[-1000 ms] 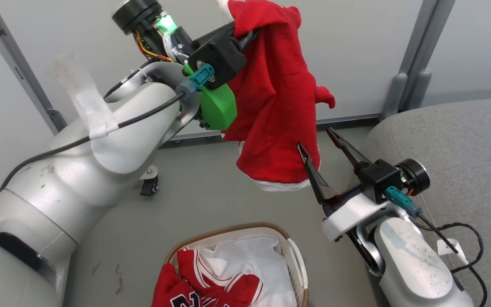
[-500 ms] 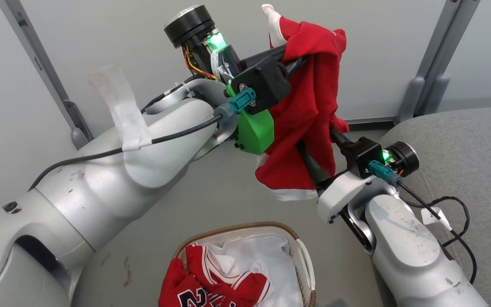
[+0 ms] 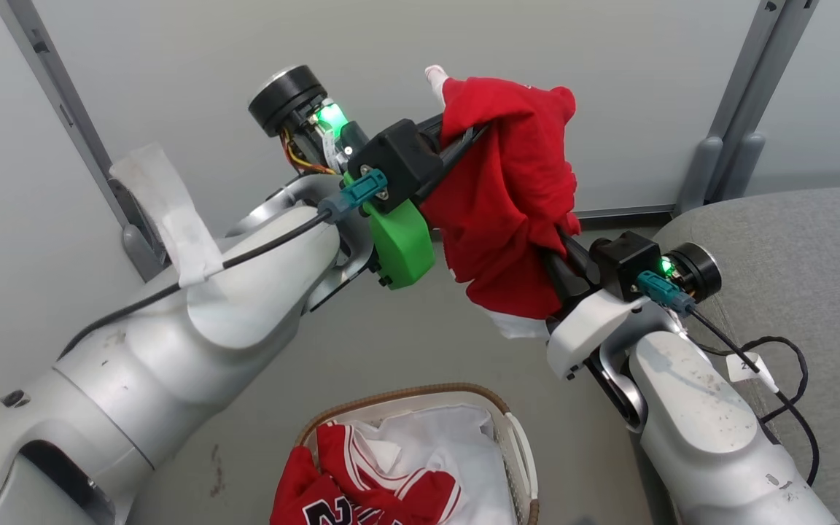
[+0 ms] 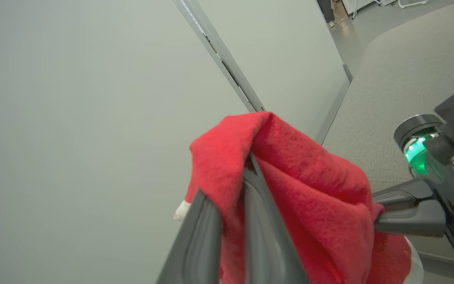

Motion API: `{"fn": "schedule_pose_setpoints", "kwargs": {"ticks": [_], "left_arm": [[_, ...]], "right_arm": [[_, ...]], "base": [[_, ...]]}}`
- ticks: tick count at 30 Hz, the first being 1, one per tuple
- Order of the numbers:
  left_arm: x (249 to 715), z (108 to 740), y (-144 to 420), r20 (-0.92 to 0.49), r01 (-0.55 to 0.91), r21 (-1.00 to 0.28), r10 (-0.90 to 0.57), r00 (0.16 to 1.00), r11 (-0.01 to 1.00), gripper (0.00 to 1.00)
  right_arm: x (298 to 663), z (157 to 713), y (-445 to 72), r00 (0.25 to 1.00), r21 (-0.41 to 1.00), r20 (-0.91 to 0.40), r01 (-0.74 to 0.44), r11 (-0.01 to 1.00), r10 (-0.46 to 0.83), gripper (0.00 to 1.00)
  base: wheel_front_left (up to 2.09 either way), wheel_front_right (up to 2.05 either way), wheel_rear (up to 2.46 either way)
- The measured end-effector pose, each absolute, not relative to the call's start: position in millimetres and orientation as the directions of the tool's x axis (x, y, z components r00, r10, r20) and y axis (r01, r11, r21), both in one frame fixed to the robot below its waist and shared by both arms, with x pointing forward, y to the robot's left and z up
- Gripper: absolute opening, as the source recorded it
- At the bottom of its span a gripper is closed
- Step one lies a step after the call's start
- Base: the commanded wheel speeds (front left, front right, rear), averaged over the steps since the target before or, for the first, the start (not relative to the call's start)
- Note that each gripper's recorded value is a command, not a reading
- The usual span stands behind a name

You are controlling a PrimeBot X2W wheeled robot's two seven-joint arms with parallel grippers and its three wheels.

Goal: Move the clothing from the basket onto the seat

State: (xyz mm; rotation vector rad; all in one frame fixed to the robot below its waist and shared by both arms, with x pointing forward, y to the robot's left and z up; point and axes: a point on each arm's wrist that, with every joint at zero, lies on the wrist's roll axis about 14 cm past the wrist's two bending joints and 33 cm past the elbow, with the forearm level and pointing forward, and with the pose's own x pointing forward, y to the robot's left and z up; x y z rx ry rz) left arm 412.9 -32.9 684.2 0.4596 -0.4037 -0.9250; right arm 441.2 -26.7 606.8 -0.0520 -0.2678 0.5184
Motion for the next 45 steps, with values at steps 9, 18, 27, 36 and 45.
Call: {"fn": "schedule_pose_setpoints", "kwargs": {"ticks": [9,18,27,36,45], "left_arm": [[409,632,-20,0.158,0.715,0.259,-0.759,0.632,0.65,1.0],[390,561,-11,0.12,0.676,-0.024,-0.669,0.733,0.737,1.0],[376,508,-7,0.021,0.641,-0.119,-0.644,0.765,0.758,1.0],[368,496,-30,0.004,0.671,-0.146,-0.677,0.736,0.727,1.0],[357,500,-80,0.032,0.765,-0.161,-0.771,0.636,0.624,1.0]], "right_arm": [[451,613,-57,0.873,-0.09,0.262,-0.403,0.911,0.412,0.0],[455,610,-85,0.901,-0.12,0.26,-0.326,0.938,0.347,0.0],[453,600,-115,0.932,-0.126,0.239,-0.249,0.96,0.273,0.0],[446,595,-152,0.956,-0.147,0.226,-0.158,0.976,0.189,0.0],[424,592,-216,0.975,-0.15,0.219,-0.001,0.989,0.034,0.0]], "base": [[0.0,0.0,0.0],[0.0,0.0,0.0],[0.0,0.0,0.0],[0.0,0.0,0.0],[0.0,0.0,0.0]]}}
